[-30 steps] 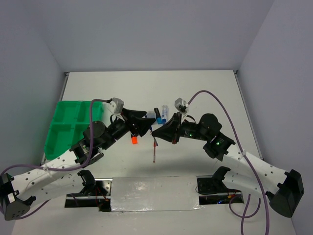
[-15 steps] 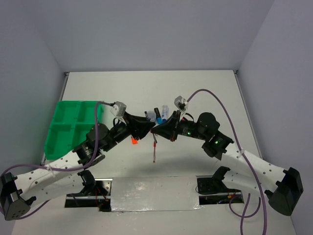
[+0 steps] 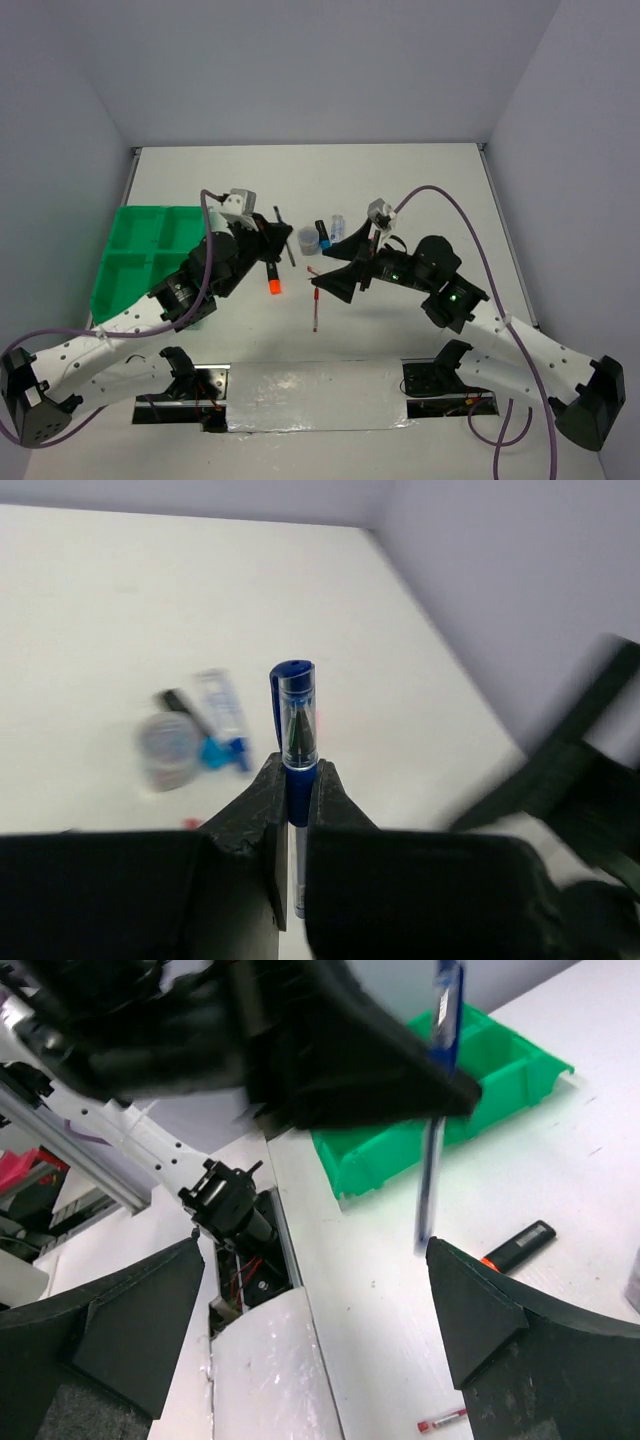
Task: Sort the stationery into containers
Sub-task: Place the pen in the storage box.
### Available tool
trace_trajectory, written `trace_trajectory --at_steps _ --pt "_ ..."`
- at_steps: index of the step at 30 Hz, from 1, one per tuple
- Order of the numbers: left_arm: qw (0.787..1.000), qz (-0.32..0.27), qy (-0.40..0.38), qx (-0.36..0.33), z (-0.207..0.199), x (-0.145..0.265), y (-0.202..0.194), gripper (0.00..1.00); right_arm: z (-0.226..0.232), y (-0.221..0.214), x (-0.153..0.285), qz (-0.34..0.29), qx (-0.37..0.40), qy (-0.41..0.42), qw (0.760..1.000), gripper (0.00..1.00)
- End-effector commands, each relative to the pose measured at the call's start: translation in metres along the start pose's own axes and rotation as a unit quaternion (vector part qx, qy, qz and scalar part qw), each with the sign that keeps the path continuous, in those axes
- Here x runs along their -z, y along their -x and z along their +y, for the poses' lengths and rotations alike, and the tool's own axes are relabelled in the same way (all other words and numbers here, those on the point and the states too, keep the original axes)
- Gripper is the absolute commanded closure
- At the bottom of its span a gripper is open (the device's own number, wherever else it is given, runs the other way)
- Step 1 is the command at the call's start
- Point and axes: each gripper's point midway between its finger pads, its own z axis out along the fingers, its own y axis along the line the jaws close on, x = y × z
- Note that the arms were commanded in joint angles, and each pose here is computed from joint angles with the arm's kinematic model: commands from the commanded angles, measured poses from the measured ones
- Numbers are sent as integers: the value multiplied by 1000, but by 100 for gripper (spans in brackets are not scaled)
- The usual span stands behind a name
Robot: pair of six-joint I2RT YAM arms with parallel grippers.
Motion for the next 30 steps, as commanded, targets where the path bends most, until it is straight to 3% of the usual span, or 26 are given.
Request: trace_trajectory --at_steps 1,6,9,12,13,18,24,30 --pt "973 -47 219 -49 87 12 38 100 5 5 17 -22 29 -6 999 0" --pt "927 -46 351 -121 158 30 63 100 3 3 40 -26 48 -39 998 0" --pt "882 3 436 -177 207 53 64 100 4 5 52 -31 59 -53 996 0" --pt "852 44 479 -208 250 86 57 100 10 5 61 -39 66 -47 996 0" --pt "853 35 478 -206 248 89 61 100 9 4 61 -39 65 -48 996 0" --pt "808 14 573 -135 289 153 55 100 17 0 64 -44 68 -24 996 0" --pt "813 2 577 -78 301 157 25 96 21 -5 58 -37 68 0 997 0" --pt "789 21 614 -17 322 161 -22 98 21 -9 57 -29 70 4 997 0"
